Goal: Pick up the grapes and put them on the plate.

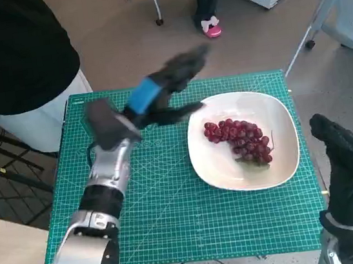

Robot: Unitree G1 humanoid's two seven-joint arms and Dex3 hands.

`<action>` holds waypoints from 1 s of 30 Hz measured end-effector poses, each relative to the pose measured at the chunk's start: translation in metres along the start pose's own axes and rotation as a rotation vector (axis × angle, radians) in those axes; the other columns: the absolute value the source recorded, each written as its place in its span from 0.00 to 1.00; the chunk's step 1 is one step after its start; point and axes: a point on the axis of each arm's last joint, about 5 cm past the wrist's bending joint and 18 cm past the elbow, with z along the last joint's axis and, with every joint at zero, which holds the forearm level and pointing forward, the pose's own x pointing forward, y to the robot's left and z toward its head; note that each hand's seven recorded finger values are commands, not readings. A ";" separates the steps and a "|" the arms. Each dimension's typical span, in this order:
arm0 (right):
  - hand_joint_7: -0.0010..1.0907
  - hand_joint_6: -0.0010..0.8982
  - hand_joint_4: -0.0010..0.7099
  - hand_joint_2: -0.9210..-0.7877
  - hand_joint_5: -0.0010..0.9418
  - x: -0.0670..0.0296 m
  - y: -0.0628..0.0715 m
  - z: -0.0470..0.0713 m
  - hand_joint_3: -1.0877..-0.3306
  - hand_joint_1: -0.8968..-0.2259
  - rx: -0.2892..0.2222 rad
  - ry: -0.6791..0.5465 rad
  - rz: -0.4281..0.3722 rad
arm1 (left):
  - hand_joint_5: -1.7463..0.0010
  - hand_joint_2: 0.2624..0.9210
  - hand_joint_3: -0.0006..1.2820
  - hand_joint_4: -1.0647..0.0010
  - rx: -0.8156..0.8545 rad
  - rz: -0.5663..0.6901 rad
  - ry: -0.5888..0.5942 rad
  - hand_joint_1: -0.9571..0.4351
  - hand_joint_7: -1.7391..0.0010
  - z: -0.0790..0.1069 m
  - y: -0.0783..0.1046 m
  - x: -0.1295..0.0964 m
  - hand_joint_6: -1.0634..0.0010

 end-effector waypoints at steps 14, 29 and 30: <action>0.18 0.22 0.64 0.00 0.00 0.0052 0.002 -0.001 0.32 0.42 0.031 0.027 0.046 | 0.99 1.00 0.36 0.93 -0.078 0.104 -0.042 0.23 0.99 -0.020 0.007 -0.048 0.85; 0.18 0.23 0.64 0.00 0.00 0.0066 0.001 0.000 0.32 0.42 0.058 0.030 0.074 | 0.99 1.00 0.35 0.88 -0.054 0.100 -0.048 0.22 0.99 -0.019 0.008 -0.058 0.81; 0.17 0.23 0.64 0.00 0.00 0.0068 0.001 0.000 0.32 0.41 0.058 0.030 0.076 | 0.99 1.00 0.35 0.88 -0.052 0.100 -0.048 0.22 0.98 -0.019 0.008 -0.059 0.80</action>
